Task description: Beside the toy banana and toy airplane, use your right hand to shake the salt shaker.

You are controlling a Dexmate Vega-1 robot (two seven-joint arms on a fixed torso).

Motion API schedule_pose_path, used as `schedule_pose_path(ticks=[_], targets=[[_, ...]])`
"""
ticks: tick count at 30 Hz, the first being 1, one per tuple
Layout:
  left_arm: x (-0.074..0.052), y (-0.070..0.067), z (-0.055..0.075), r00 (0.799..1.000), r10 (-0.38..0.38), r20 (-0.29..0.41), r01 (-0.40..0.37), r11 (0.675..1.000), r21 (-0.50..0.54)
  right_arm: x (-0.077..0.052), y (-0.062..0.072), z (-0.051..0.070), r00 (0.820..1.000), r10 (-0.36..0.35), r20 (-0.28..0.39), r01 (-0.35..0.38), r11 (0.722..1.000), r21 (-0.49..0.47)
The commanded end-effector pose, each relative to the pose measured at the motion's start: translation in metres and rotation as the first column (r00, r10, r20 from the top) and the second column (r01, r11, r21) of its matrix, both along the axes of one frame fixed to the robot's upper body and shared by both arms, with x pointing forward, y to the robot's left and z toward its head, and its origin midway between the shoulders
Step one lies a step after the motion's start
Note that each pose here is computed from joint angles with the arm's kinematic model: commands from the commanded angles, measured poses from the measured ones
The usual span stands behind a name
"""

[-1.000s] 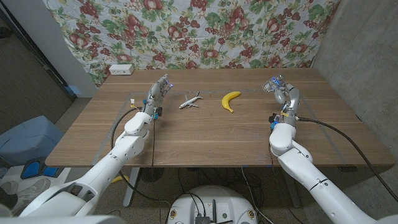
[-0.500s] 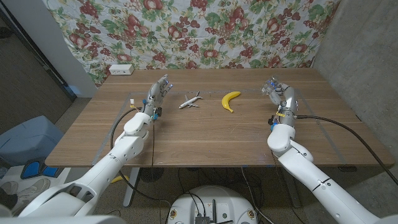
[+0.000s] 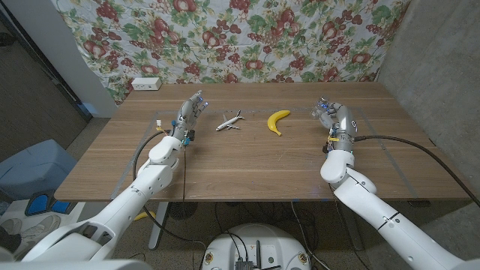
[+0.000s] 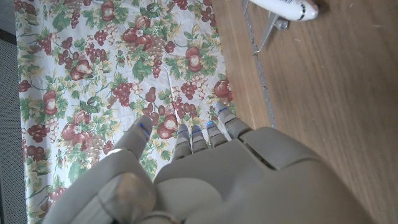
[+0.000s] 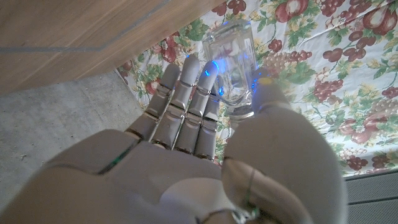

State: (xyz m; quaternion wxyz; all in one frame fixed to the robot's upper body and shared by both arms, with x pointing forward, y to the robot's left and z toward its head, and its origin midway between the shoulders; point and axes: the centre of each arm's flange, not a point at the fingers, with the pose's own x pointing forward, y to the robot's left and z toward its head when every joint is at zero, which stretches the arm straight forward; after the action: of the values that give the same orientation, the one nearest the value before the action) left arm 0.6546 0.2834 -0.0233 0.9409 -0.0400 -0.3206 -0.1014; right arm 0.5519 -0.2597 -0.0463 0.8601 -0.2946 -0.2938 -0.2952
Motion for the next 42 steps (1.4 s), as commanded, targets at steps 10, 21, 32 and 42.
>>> schedule_pose_path(ticks=[10, 21, 32, 42], targets=[[0.001, -0.001, 0.002, 1.0, -0.006, -0.005, 0.006, 1.0, 0.01, 0.008, 0.004, -0.007, 0.992, -0.079, -0.097, 0.071, 0.994, -0.088], [0.001, 0.0, 0.001, 1.0, -0.003, -0.007, 0.003, 1.0, 0.008, 0.013, 0.005, -0.013, 0.986, -0.093, -0.137, 0.079, 0.991, -0.106], [0.0, 0.001, 0.0, 1.0, -0.001, -0.01, 0.002, 1.0, 0.009, 0.018, 0.006, -0.018, 0.979, -0.109, -0.174, 0.088, 0.988, -0.124], [-0.001, 0.003, 0.0, 1.0, -0.001, -0.01, 0.001, 1.0, 0.011, 0.023, 0.008, -0.023, 0.973, -0.111, -0.201, 0.088, 0.988, -0.124]])
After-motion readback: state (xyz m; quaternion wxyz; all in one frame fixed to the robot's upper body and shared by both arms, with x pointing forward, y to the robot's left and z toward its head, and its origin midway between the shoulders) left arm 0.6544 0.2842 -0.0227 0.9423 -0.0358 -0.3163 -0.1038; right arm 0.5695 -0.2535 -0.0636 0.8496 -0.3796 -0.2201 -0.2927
